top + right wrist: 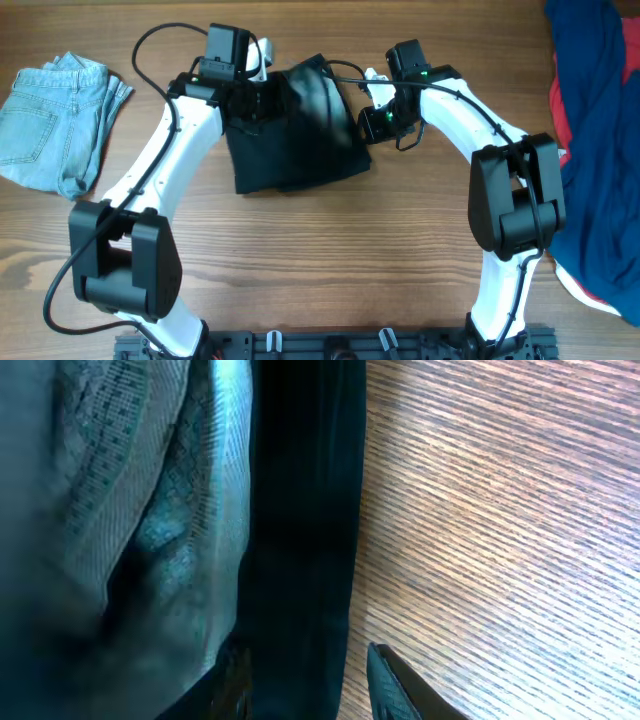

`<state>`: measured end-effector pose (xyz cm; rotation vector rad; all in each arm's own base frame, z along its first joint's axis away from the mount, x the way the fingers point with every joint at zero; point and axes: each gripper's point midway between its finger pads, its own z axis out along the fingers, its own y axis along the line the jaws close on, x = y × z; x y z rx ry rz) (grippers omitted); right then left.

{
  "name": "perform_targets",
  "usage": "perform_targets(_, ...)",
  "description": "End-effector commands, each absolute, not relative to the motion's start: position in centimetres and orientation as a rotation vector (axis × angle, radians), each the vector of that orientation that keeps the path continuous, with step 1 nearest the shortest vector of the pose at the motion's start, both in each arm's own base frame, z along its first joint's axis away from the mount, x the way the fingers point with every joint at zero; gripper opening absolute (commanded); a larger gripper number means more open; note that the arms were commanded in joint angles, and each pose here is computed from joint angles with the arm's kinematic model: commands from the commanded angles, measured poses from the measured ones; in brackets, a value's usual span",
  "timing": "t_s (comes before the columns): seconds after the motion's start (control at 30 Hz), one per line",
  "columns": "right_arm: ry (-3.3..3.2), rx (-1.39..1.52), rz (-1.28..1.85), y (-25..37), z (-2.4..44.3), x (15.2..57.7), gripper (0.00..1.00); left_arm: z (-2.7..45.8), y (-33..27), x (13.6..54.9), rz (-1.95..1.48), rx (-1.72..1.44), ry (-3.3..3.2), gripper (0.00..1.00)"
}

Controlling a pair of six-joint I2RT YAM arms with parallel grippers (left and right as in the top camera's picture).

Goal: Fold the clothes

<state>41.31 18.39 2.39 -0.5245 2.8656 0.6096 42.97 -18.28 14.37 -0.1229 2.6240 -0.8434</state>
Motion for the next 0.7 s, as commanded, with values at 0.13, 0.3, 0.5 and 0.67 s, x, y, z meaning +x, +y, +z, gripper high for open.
perform_targets(0.13,2.932,-0.391,0.413,16.0,2.6,42.0,0.38,16.8,-15.0,47.1,-0.817,-0.169,2.457,0.29)
perform_targets(0.3,2.736,-0.456,0.47,16.0,10.7,44.4,0.38,18.5,-10.1,50.8,-0.699,-0.256,2.303,0.28)
perform_targets(0.5,2.548,-0.76,0.905,22.3,15.5,40.5,0.33,18.5,-6.4,55.4,-0.539,-0.248,2.137,0.52)
perform_targets(0.67,2.533,-0.904,0.989,26.3,14.5,38.2,0.33,12.5,-6.5,57.8,-0.535,-0.257,2.161,0.68)
